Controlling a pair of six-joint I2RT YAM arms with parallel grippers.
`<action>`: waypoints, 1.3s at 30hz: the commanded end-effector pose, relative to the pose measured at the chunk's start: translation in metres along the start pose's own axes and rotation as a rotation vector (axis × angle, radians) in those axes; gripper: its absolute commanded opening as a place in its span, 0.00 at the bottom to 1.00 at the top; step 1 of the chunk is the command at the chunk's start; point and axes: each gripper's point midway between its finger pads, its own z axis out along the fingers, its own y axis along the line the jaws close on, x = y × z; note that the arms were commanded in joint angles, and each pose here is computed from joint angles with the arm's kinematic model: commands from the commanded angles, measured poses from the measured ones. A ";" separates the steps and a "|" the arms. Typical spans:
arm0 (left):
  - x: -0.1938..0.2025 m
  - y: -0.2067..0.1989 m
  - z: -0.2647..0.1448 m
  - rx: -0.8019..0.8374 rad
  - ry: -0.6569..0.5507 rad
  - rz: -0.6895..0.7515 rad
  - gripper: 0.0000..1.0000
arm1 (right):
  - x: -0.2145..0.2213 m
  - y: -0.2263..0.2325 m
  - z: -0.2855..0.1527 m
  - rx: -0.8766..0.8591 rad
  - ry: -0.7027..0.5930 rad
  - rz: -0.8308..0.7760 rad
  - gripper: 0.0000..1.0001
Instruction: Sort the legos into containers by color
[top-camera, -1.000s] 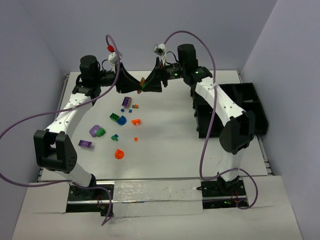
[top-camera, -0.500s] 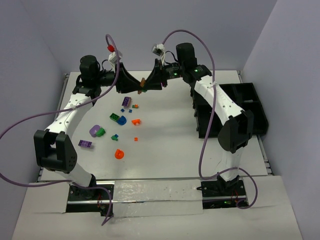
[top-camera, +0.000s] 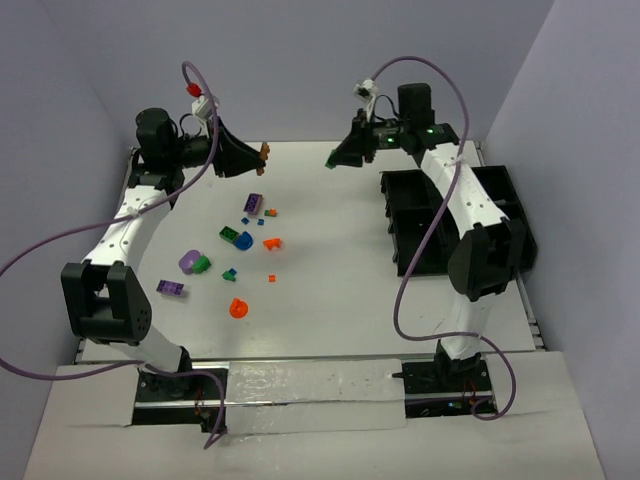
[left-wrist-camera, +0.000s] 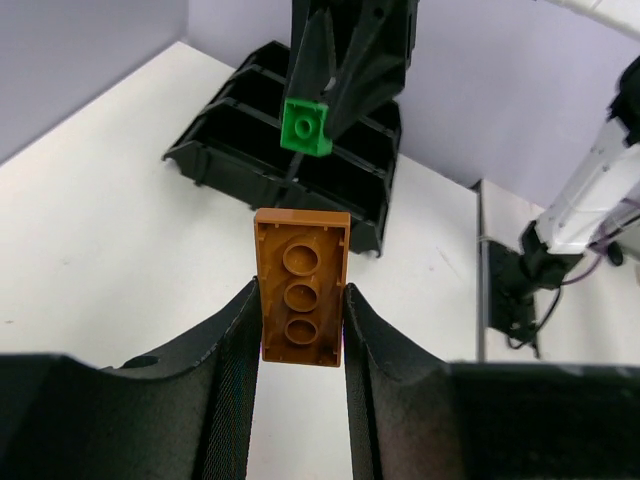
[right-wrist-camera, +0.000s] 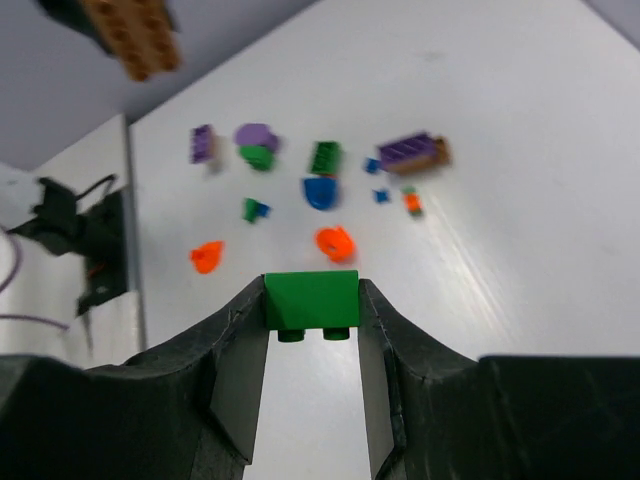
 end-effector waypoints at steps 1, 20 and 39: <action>-0.023 -0.004 -0.002 -0.048 -0.015 0.141 0.00 | 0.010 -0.027 -0.050 0.216 0.020 0.004 0.00; 0.015 0.043 0.036 -0.343 0.140 0.297 0.00 | 0.105 -0.210 -0.382 1.501 0.156 0.281 0.00; 0.037 0.065 0.049 -0.318 0.178 0.254 0.00 | 0.166 -0.265 -0.397 1.495 0.357 0.353 0.10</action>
